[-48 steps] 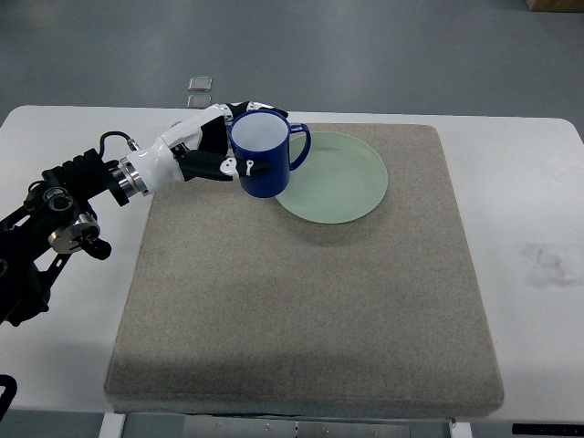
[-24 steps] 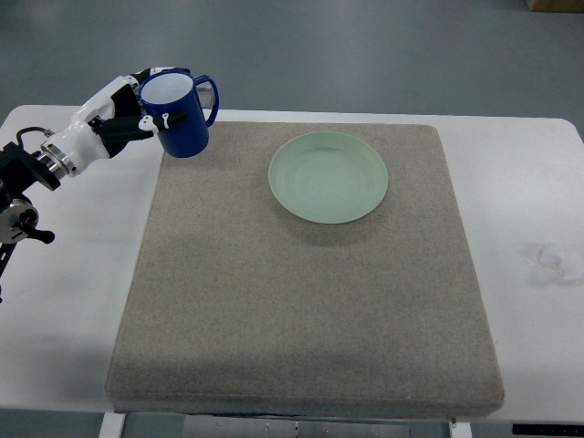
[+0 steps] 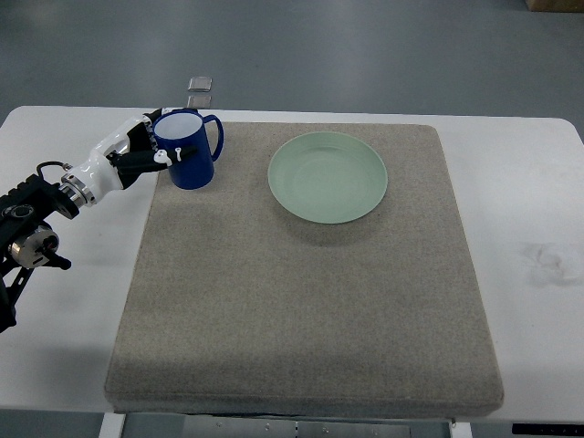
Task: Place cup left of plate with left hand
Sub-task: 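Lower the blue mug onto the pad beside the plate, then open the left hand fingers and release the mug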
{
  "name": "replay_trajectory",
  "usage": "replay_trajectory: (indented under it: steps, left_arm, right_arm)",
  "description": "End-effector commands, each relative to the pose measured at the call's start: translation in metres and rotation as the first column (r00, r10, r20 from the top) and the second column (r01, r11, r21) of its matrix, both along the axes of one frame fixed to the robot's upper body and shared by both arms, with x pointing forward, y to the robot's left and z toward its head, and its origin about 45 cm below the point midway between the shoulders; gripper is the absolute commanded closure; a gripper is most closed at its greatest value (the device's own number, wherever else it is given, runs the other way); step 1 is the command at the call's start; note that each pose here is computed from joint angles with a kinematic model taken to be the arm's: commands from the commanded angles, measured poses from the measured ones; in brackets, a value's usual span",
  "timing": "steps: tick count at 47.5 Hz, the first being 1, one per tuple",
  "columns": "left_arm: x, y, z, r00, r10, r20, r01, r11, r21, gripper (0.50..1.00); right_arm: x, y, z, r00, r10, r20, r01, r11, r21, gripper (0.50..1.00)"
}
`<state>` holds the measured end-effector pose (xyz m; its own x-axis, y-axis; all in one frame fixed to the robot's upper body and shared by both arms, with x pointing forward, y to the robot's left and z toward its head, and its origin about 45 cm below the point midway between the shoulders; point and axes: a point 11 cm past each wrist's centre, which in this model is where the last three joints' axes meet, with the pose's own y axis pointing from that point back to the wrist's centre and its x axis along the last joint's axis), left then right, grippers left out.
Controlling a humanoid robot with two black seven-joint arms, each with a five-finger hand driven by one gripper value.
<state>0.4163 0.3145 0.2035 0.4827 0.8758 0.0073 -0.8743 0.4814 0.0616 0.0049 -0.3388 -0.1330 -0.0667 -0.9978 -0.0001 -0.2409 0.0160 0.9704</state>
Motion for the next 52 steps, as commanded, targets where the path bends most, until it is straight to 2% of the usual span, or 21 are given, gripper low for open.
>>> replay_trajectory:
  steps: [1,21,28,31,38,42,46,49,52]
  left_arm:
    - [0.000,0.001,-0.003,1.000,0.005,-0.003,-0.005,1.000,0.001,1.000]
    - [0.000,0.004,-0.015,0.998,0.053,-0.024,-0.053,0.999,0.004,1.000]
    - [-0.002,-0.002,-0.019,0.999,0.036,-0.014,-0.036,0.999,0.015,1.000]
    - [-0.003,-0.001,-0.020,0.999,0.038,-0.014,-0.038,0.999,0.016,0.986]
    - [-0.002,0.004,-0.024,0.998,0.058,-0.023,-0.057,0.998,0.020,0.887]
    - [-0.002,0.005,-0.023,0.998,0.058,-0.021,-0.057,0.998,0.021,0.862]
    - [-0.002,0.005,-0.023,0.998,0.058,-0.012,-0.058,0.998,0.018,0.815]
    - [-0.002,0.005,-0.023,0.998,0.058,-0.012,-0.058,0.998,0.018,0.759]
    - [-0.002,0.005,-0.023,0.998,0.058,-0.012,-0.058,0.998,0.018,0.737]
  right_arm:
    - [0.000,0.000,0.000,1.000,0.000,0.000,0.000,1.000,0.000,0.568]
    - [0.000,0.000,0.000,1.000,0.000,0.000,0.000,1.000,0.000,0.568]
    - [0.000,0.000,0.000,1.000,0.000,0.000,0.000,1.000,0.000,0.568]
    - [0.000,0.000,0.000,1.000,0.000,0.000,0.000,1.000,0.000,0.568]
    - [0.000,0.000,0.000,1.000,-0.001,0.001,0.001,1.000,0.000,0.568]
    - [0.000,0.000,0.000,1.000,0.000,0.000,0.000,1.000,0.000,0.568]
    - [0.000,0.000,0.000,1.000,0.000,0.000,0.000,1.000,-0.001,0.568]
    - [0.000,0.000,0.000,1.000,0.000,0.000,0.000,1.000,0.000,0.568]
    - [0.000,0.000,0.000,1.000,0.000,0.000,0.000,1.000,0.000,0.568]
